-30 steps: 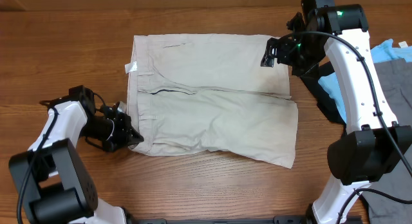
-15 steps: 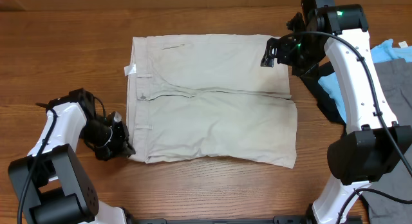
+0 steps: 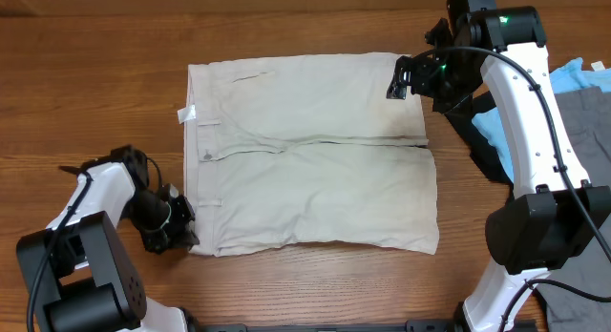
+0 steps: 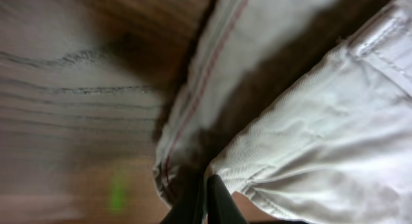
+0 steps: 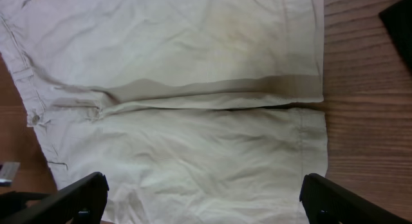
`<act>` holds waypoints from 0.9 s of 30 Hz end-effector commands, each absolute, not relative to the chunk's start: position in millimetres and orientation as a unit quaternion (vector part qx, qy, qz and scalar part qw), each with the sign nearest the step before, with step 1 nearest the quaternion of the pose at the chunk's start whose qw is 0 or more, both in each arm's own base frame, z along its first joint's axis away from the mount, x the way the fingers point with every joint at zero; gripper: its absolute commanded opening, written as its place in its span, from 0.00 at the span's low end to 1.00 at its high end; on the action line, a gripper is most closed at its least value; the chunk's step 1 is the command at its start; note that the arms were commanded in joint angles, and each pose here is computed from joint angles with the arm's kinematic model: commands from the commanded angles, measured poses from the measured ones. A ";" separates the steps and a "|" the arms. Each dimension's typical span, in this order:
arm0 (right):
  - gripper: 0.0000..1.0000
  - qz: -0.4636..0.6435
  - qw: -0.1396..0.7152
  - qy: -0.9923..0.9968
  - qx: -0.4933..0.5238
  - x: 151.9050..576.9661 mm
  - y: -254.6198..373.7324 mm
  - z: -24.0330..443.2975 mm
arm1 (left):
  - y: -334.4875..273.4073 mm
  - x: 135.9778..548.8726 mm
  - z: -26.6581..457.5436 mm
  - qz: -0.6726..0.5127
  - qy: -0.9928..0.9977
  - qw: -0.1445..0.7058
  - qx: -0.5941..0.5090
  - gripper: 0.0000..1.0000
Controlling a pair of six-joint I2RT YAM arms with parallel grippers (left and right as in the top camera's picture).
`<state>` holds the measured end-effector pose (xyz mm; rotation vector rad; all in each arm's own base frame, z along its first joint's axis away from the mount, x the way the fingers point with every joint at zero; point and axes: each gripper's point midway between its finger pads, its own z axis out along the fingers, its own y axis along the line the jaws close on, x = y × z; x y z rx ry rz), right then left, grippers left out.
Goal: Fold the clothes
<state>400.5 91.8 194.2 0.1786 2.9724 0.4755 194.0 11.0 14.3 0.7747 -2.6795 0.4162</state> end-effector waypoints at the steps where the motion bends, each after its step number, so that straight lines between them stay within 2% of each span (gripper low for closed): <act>1: 1.00 0.156 0.080 0.983 0.054 401.6 90.5 204.2 | 10.2 178.5 7.3 0.129 -0.933 0.175 0.288 0.04; 2: 1.00 0.156 0.079 0.983 0.054 401.5 90.5 204.2 | 10.2 177.6 8.0 0.128 -0.932 0.177 0.287 0.09; 4: 1.00 0.156 0.079 0.983 0.054 401.5 90.5 204.2 | 10.1 176.9 12.0 0.128 -0.931 0.183 0.288 0.27; 6: 1.00 0.156 0.079 0.983 0.054 401.5 90.5 204.2 | 12.2 184.1 22.5 0.128 -0.932 0.181 0.288 0.37; 10: 1.00 0.156 0.079 0.983 0.054 401.5 90.5 204.2 | 21.3 213.4 52.5 0.128 -0.937 0.153 0.286 0.40; 14: 1.00 0.156 0.080 0.983 0.054 401.6 90.5 204.2 | 31.8 254.2 103.7 0.131 -0.946 0.096 0.280 0.40; 17: 1.00 0.156 0.079 0.983 0.054 401.5 90.5 204.2 | 36.3 282.5 136.7 0.130 -0.954 0.042 0.267 0.36; 18: 1.00 0.156 0.079 0.983 0.054 401.5 90.5 204.2 | 36.9 290.4 143.8 0.130 -0.956 0.026 0.263 0.31; 21: 1.00 0.156 0.079 0.983 0.054 401.5 90.5 204.2 | 36.5 315.8 155.6 0.130 -0.956 -0.025 0.261 0.04; 26: 1.00 0.156 0.079 0.983 0.054 401.5 90.5 204.2 | 23.8 357.8 152.3 0.126 -0.956 -0.088 0.252 0.04; 27: 1.00 0.156 0.079 0.983 0.054 401.5 90.5 204.2 | 20.8 378.7 148.5 0.104 -0.956 -0.121 0.245 0.04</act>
